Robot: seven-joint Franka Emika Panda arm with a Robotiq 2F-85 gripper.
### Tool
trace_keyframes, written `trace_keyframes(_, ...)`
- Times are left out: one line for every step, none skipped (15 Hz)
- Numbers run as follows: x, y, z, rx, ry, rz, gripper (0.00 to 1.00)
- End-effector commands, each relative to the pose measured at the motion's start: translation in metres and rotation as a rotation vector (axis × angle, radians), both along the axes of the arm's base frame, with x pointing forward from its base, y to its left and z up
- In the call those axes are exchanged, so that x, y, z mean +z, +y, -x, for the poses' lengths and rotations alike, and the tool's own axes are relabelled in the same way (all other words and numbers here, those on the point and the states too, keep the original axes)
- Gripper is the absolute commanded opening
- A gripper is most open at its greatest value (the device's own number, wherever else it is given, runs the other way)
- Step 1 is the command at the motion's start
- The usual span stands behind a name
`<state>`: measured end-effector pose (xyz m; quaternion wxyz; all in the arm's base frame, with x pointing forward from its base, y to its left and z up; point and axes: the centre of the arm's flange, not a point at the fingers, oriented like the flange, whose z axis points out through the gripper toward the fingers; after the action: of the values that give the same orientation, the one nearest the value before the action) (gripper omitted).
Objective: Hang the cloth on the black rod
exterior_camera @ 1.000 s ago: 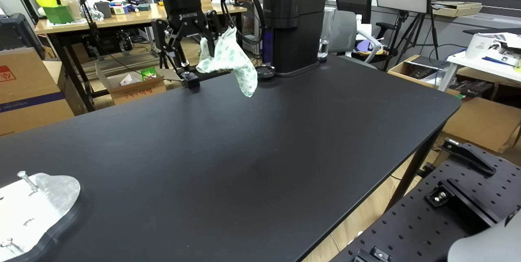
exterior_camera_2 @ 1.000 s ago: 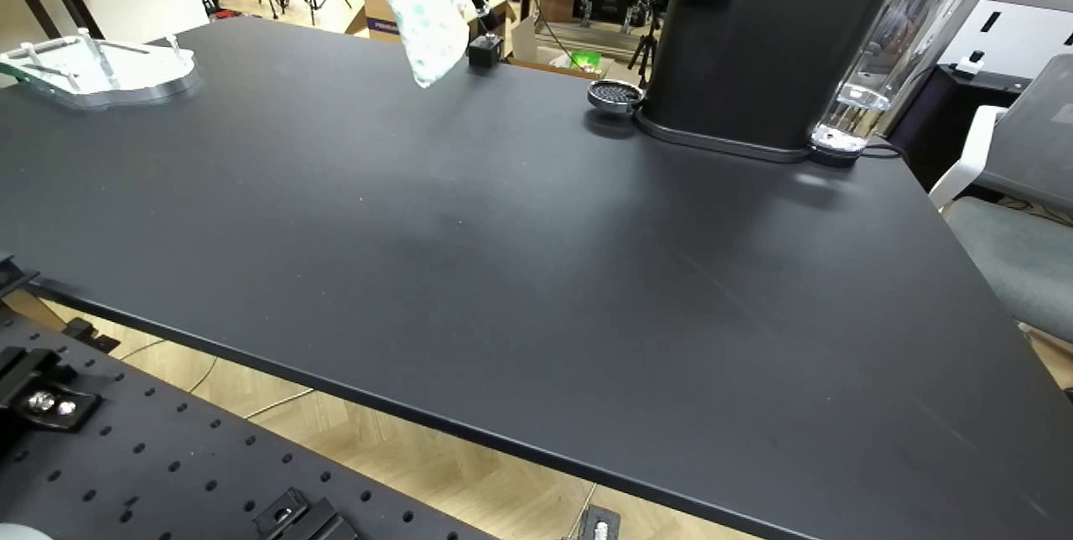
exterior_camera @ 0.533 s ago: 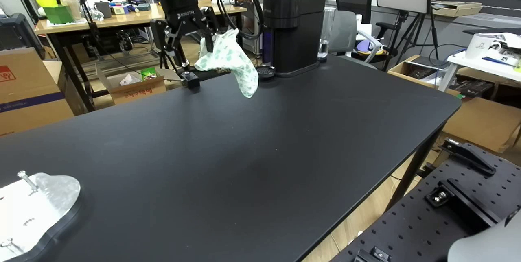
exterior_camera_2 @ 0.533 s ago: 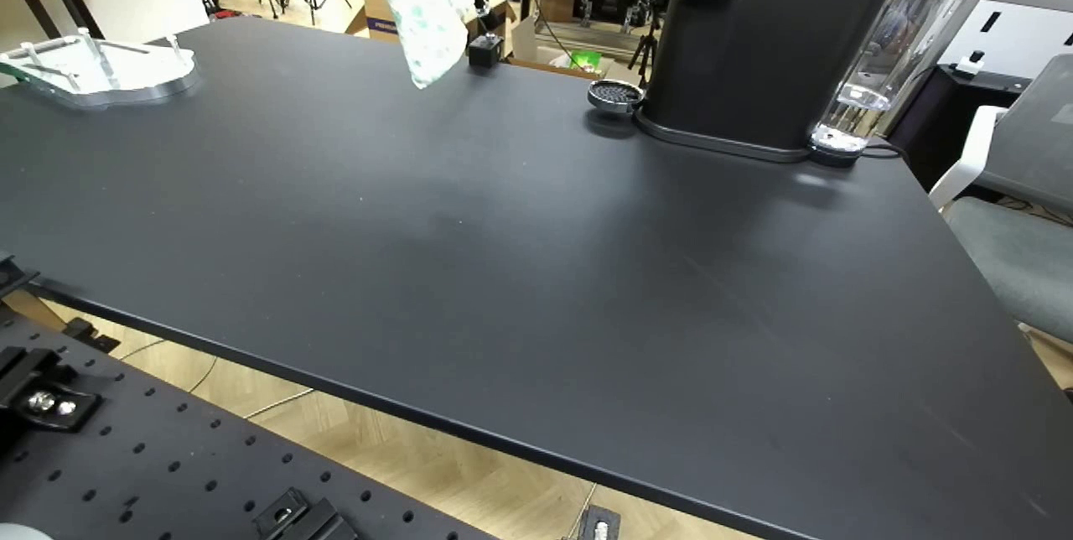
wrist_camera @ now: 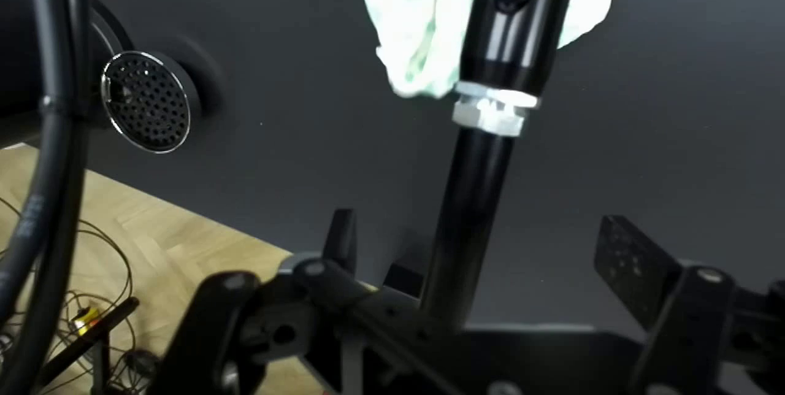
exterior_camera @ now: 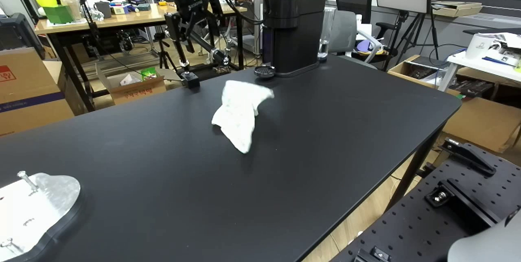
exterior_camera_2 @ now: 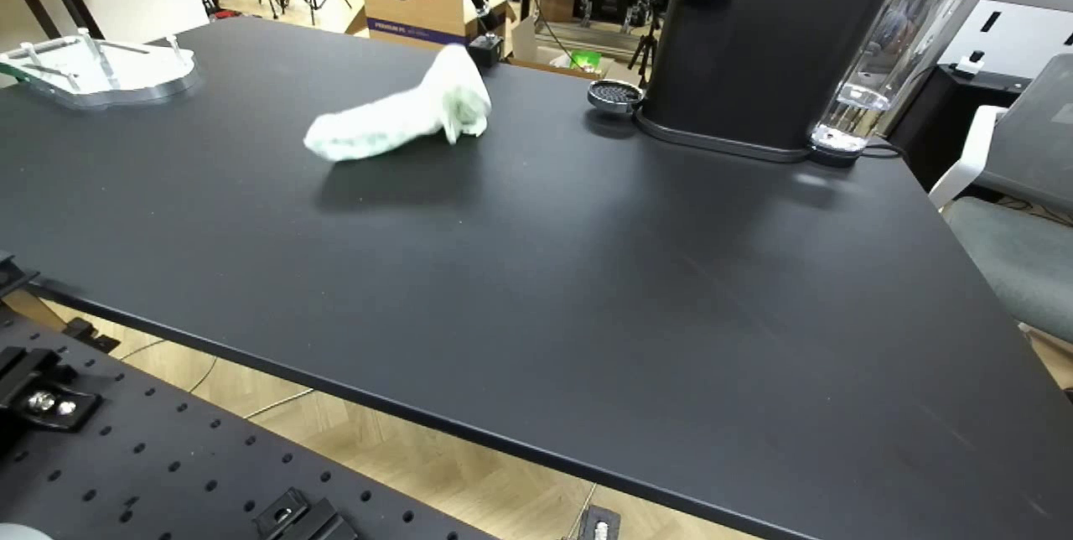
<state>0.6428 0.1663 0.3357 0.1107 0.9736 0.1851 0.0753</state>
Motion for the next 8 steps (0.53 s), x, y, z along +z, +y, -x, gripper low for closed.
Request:
trace_keyframes(0.0012, -0.0026, -0.0071, -0.005, -0.051, 0.034, 1.00)
trace_keyframes(0.0009, -0.0032, -0.0072, -0.010, -0.049, 0.031, 1.00)
trace_keyframes(0.0001, -0.0037, -0.0068, -0.024, -0.046, 0.026, 1.00)
trace_keyframes(-0.0006, -0.0037, -0.0062, -0.035, -0.038, 0.020, 1.00)
trace_keyframes(-0.0010, -0.0038, -0.0060, -0.048, -0.041, 0.021, 1.00)
trace_keyframes(-0.0015, -0.0036, -0.0055, -0.055, -0.036, 0.021, 1.00)
trace_keyframes(-0.0019, -0.0037, -0.0056, -0.063, -0.041, 0.023, 1.00)
trace_keyframes(-0.0025, -0.0034, -0.0054, -0.073, -0.039, 0.017, 1.00)
